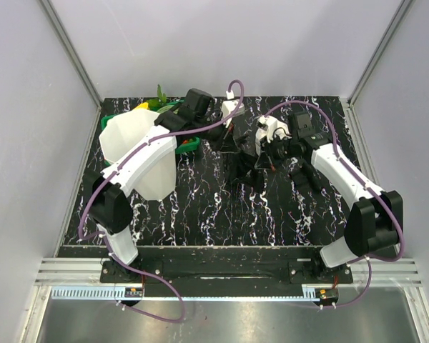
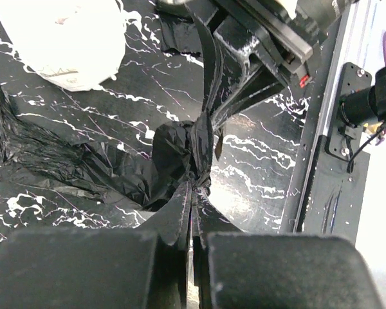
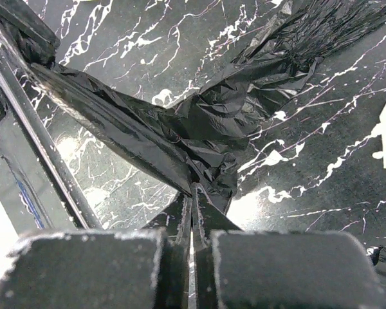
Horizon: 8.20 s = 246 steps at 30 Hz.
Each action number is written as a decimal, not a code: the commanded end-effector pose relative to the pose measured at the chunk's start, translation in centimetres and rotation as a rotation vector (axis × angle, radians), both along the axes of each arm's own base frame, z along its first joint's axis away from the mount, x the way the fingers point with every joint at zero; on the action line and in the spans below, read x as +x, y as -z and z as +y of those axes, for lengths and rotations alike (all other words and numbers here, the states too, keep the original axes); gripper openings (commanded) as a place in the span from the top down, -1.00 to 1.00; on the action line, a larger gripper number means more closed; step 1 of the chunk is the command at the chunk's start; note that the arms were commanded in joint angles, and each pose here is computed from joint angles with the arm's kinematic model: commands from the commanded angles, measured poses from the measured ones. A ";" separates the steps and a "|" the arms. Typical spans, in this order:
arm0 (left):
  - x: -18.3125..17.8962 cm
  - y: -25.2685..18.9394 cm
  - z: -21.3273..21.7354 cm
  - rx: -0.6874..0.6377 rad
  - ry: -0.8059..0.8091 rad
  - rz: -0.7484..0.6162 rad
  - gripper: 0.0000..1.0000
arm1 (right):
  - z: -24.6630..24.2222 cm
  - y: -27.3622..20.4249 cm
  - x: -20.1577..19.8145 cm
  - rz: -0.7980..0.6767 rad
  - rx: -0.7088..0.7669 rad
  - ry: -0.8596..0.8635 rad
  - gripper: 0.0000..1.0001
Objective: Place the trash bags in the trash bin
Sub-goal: Unfold the trash bag at the center of the board.
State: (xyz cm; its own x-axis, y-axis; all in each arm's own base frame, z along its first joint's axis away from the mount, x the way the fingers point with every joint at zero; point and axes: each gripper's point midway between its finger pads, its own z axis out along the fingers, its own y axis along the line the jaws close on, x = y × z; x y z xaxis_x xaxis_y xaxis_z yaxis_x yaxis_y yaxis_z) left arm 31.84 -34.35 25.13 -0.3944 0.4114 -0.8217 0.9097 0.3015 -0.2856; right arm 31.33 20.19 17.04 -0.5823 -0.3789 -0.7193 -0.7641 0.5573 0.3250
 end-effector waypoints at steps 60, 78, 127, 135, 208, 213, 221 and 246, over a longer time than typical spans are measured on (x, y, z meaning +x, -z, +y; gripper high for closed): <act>1.0 2.0 -5.7 0.129 0.119 -0.361 0.49 | 1.4 -6.0 -0.4 0.390 0.325 -0.083 1.00; 1.2 1.0 -2.3 0.124 0.065 -0.361 1.00 | -1.6 -5.0 0.3 0.296 0.217 -0.009 1.00; -0.9 -0.4 -4.7 0.251 0.522 -0.847 -0.29 | -1.9 -3.9 -2.6 0.467 0.274 -0.147 1.00; 0.2 0.8 -5.0 0.291 0.524 -0.871 -0.09 | -1.9 -3.7 -2.9 0.477 0.278 -0.153 1.00; -2.0 2.1 -4.2 0.393 0.543 -0.851 1.00 | -2.5 -4.0 2.8 0.401 0.149 -0.009 -0.08; -2.0 2.6 -4.3 0.404 0.556 -0.852 1.00 | -1.8 -4.0 2.3 0.405 0.148 -0.036 -0.07; -1.7 3.4 -4.6 0.423 0.571 -0.865 1.00 | -0.6 -3.6 0.9 0.410 0.118 -0.073 -0.07; -1.9 2.7 -4.4 0.418 0.557 -0.862 1.00 | -0.8 -1.5 2.2 0.329 -0.006 0.013 1.00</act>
